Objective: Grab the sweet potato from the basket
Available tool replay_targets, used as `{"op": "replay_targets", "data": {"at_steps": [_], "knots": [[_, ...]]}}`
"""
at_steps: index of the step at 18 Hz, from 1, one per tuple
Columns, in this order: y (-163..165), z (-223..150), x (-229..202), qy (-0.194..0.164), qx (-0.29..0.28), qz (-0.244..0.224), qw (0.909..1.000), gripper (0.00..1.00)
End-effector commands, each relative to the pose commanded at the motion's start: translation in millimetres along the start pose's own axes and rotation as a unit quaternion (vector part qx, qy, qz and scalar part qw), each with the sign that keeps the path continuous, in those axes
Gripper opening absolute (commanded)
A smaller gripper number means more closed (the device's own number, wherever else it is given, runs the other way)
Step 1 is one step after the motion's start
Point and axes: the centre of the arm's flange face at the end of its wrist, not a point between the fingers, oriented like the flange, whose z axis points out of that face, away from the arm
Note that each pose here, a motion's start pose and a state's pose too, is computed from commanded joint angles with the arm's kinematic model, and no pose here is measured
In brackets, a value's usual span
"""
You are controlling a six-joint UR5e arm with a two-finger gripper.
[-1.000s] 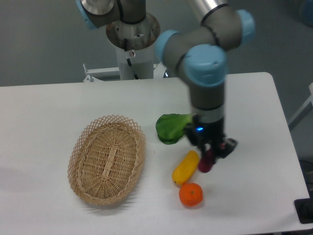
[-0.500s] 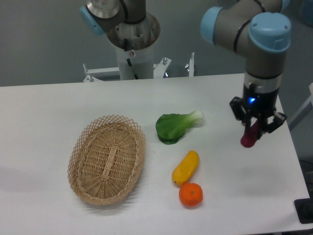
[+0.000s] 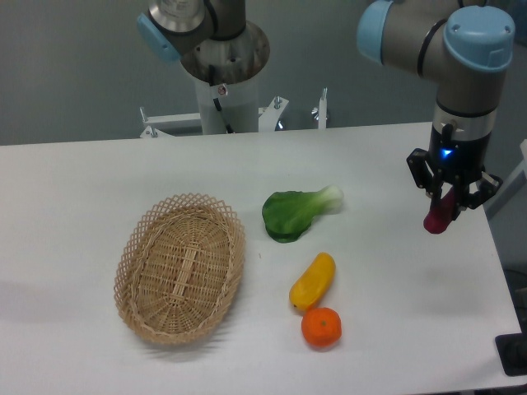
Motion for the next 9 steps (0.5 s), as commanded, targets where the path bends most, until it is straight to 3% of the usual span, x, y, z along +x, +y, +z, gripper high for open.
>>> {"op": "replay_targets", "data": {"at_steps": [9], "knots": [[-1.2,-1.3,-0.5,-0.001,0.000,0.001,1.0000,0.14]]}}
